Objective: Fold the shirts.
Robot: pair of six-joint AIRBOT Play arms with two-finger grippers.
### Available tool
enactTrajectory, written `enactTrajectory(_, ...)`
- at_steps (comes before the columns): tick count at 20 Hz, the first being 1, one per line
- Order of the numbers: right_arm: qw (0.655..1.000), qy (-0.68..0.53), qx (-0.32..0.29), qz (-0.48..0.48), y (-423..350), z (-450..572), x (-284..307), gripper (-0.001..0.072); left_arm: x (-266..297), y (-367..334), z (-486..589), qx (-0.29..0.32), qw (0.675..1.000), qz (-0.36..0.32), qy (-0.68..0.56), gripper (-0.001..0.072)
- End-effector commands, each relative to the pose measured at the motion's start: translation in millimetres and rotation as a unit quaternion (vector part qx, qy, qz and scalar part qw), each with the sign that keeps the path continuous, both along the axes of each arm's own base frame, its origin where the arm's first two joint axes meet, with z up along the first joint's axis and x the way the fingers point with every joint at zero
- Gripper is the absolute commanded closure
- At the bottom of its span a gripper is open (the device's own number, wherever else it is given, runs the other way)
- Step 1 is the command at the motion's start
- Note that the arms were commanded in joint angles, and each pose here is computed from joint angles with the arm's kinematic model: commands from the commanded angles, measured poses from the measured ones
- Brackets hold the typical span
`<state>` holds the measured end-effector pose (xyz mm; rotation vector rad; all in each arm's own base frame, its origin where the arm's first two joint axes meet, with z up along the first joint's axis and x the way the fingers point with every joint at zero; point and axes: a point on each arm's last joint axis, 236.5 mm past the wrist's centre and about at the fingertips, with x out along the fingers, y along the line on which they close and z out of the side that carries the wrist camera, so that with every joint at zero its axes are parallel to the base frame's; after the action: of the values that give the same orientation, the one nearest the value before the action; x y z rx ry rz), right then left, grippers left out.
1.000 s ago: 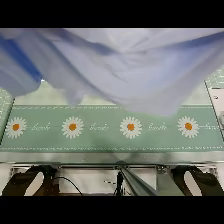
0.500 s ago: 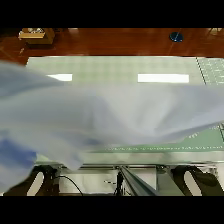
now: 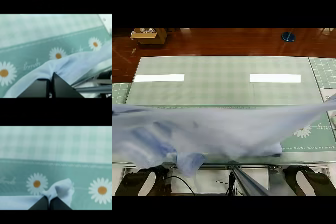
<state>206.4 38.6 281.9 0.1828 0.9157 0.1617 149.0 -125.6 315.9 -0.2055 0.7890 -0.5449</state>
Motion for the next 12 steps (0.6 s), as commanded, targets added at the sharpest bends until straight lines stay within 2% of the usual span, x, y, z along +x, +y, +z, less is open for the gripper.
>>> enactTrajectory(1, 0.998, 0.058, -0.024, -0.017, -26, -62, 42, 0.0681, 43, 2, -54, -0.008, 0.999, -0.005, 0.044, 0.0689)
enactTrajectory(3, 0.999, 0.048, 0.005, -0.015, -22, -73, 85, 0.0681, 80, -1, -80, -0.034, 0.998, 0.0, 0.059, 0.0689)
enactTrajectory(7, 0.997, 0.011, 0.077, -0.007, -8, -96, 173, 0.068, 161, 9, -140, -0.027, 0.997, 0.003, 0.067, 0.0688)
enactTrajectory(12, 0.993, 0.054, 0.1, -0.026, -19, -173, 238, 0.068, 257, 25, -203, -0.002, 0.999, 0.012, 0.031, 0.0687)
